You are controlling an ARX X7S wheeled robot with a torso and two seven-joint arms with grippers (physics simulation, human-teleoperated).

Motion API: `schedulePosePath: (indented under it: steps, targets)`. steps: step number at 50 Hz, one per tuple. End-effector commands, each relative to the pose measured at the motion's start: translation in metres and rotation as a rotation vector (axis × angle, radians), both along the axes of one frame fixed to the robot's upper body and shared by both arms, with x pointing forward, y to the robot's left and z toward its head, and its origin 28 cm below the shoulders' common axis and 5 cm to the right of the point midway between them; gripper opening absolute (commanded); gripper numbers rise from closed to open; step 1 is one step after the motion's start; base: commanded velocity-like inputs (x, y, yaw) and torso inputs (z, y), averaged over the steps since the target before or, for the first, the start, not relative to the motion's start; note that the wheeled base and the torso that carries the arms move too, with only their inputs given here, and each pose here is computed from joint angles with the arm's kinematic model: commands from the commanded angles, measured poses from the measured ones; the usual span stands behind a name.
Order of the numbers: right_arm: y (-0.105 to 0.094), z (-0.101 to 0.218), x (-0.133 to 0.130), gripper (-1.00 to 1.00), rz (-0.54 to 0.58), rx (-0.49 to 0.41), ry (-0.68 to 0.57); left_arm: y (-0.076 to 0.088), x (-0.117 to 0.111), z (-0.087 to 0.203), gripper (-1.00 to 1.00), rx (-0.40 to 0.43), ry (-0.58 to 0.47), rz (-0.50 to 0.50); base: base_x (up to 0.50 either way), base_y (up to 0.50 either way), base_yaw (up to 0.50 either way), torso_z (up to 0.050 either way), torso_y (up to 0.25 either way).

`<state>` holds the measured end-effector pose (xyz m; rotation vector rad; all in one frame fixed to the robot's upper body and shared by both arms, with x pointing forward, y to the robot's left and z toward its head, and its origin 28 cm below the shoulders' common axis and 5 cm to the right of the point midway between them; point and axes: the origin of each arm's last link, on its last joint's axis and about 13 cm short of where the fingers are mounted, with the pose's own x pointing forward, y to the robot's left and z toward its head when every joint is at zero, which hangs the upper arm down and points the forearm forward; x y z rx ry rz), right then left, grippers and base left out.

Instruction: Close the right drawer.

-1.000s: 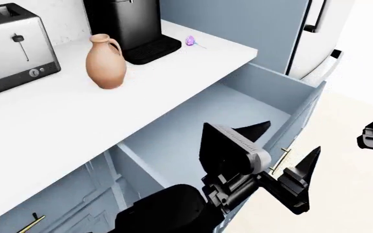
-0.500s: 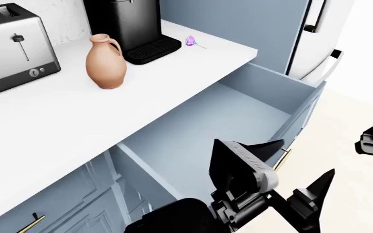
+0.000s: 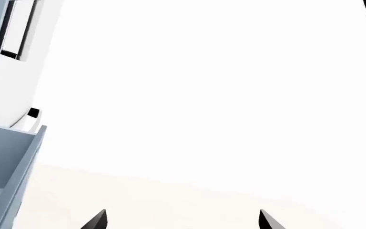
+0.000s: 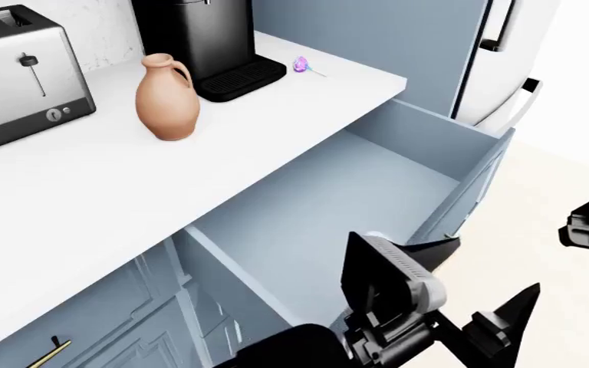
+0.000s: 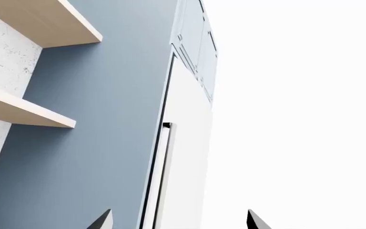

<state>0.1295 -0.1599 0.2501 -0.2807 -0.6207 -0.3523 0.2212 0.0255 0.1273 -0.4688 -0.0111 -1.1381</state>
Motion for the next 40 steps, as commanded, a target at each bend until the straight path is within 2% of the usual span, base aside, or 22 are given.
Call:
schedulePosePath:
  steps: [1,6,18,40]
  targets:
    - [0.0,0.0,0.0,1.0,0.003,0.002,0.0,-0.005,0.002,-0.004,1.0,-0.014,0.025,-0.021,0.0,0.0,0.0,0.0,0.0]
    - [0.0,-0.001,0.0,1.0,0.003,0.004,0.001,-0.009,0.001,-0.004,1.0,-0.017,0.036,-0.032,0.0,0.0,0.0,0.0,0.0]
    - [0.001,-0.004,-0.002,1.0,0.004,0.011,0.003,-0.017,-0.017,-0.003,1.0,-0.03,0.057,-0.08,0.0,0.0,0.0,0.0,0.0]
    - [0.001,-0.006,-0.002,1.0,0.005,0.017,0.004,-0.026,-0.018,-0.027,1.0,-0.011,0.128,-0.105,0.0,0.0,0.0,0.0,0.0]
